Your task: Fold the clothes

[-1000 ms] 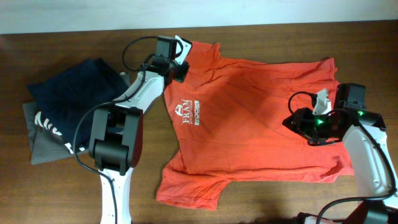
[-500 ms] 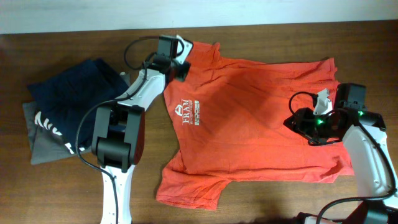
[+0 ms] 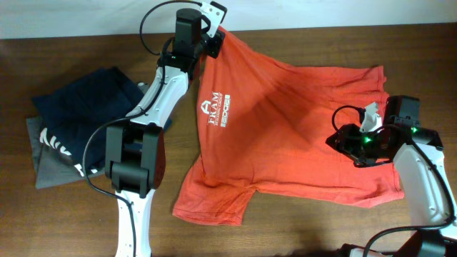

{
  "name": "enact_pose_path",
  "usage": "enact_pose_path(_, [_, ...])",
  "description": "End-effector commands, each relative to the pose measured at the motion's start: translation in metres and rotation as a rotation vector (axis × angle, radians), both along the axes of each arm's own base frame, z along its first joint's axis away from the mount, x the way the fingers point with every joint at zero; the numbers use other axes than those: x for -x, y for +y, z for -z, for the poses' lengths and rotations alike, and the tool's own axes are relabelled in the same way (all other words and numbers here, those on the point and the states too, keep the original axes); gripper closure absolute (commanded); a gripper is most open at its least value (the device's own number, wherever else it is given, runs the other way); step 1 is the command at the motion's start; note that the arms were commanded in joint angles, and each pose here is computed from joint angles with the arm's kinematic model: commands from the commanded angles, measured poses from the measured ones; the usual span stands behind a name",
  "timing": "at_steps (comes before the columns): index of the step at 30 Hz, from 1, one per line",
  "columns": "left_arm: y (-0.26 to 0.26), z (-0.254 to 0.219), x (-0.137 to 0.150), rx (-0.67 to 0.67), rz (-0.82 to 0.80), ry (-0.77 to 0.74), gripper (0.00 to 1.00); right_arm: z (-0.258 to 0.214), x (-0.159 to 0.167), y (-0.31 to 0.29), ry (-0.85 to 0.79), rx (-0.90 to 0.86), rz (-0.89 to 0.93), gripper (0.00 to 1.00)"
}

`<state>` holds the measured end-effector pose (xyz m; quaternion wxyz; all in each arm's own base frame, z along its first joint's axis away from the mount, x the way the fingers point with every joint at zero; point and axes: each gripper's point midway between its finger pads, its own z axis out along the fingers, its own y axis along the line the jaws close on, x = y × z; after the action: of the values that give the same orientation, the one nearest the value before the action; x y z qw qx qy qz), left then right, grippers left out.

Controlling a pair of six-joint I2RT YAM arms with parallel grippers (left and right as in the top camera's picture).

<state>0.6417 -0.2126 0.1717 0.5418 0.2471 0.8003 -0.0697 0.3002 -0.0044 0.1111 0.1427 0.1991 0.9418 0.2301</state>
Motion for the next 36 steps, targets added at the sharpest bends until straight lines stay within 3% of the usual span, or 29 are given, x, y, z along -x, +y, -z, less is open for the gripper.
enact_pose_path(1, [0.001,-0.014,-0.006,0.018,0.006,-0.045,1.00,-0.007,-0.004,-0.003,-0.025,0.035,-0.003,0.51])
enact_pose_path(11, [0.009,-0.037,-0.017,0.093,-0.037,-0.121,1.00,-0.006,-0.004,-0.008,-0.021,0.063,0.006,0.49])
enact_pose_path(13, [0.014,-0.033,-0.018,0.088,-0.044,-0.106,0.94,-0.006,-0.005,-0.008,-0.025,0.064,0.006,0.49])
enact_pose_path(14, [0.017,-0.033,-0.018,0.087,-0.049,-0.104,0.84,-0.006,-0.005,-0.008,-0.026,0.064,0.006,0.49])
enact_pose_path(18, [0.039,-0.038,-0.024,0.141,-0.107,-0.083,0.18,-0.006,-0.005,-0.010,-0.026,0.073,0.008,0.49])
enact_pose_path(20, [0.054,-0.036,-0.025,0.165,-0.144,-0.036,0.08,-0.005,-0.005,-0.010,-0.023,0.074,0.009,0.49])
enact_pose_path(25, [0.081,0.014,0.004,0.152,-0.169,0.277,0.05,-0.004,-0.001,-0.009,-0.005,0.069,0.008,0.48])
enact_pose_path(32, [0.094,0.095,0.107,0.062,-0.190,0.828,0.05,-0.004,0.000,-0.009,-0.002,0.068,0.009,0.43])
enact_pose_path(35, [0.098,0.108,0.151,0.018,-0.207,1.013,0.11,-0.004,0.000,-0.009,-0.003,0.068,0.009,0.41])
enact_pose_path(36, [0.101,0.111,0.166,0.003,-0.213,1.077,0.18,-0.004,0.000,-0.009,-0.003,0.068,0.009,0.41])
